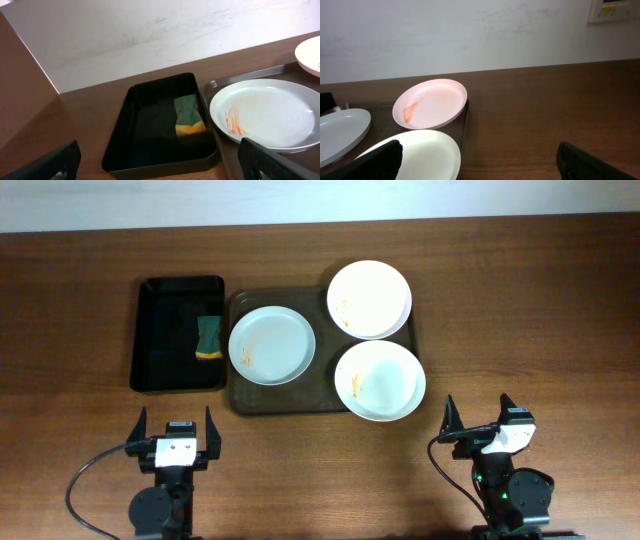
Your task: Clean dirty plates on tray and stack at the side
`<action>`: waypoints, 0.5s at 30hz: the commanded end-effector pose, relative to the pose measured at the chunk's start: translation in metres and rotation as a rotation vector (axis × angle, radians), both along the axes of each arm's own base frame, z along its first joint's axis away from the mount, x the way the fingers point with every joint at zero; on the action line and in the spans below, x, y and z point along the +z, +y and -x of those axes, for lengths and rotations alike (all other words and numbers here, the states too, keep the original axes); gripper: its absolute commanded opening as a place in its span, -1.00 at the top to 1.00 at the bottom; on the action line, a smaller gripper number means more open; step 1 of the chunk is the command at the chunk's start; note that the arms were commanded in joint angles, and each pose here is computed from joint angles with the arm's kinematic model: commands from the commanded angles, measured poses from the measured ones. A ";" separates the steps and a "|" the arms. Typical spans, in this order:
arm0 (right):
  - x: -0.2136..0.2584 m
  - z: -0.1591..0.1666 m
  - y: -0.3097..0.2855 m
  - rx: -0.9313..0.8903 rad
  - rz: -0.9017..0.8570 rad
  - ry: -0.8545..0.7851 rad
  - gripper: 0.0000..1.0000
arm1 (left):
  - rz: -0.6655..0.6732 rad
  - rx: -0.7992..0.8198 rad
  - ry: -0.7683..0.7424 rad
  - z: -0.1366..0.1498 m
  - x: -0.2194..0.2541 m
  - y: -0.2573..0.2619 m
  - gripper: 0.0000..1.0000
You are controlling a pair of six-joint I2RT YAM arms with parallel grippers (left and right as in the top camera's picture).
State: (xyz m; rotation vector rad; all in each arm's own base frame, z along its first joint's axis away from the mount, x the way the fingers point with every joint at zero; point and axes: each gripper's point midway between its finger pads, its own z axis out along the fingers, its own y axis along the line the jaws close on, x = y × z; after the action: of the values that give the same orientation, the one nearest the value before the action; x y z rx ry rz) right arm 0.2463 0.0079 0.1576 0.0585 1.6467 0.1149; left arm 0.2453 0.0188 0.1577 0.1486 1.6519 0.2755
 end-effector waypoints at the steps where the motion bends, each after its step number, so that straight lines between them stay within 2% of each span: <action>1: -0.001 0.000 0.001 0.007 -0.004 -0.002 -0.97 | -0.012 0.002 -0.003 0.000 -0.001 0.001 -0.98; 15: 0.001 0.000 0.001 0.007 -0.004 -0.009 -0.97 | -0.012 0.003 -0.003 0.000 -0.001 0.001 -0.98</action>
State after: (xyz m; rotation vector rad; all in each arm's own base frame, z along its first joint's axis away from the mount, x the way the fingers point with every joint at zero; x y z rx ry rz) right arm 0.2463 0.0079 0.1577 0.0585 1.6463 0.1149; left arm 0.2453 0.0188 0.1577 0.1486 1.6519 0.2755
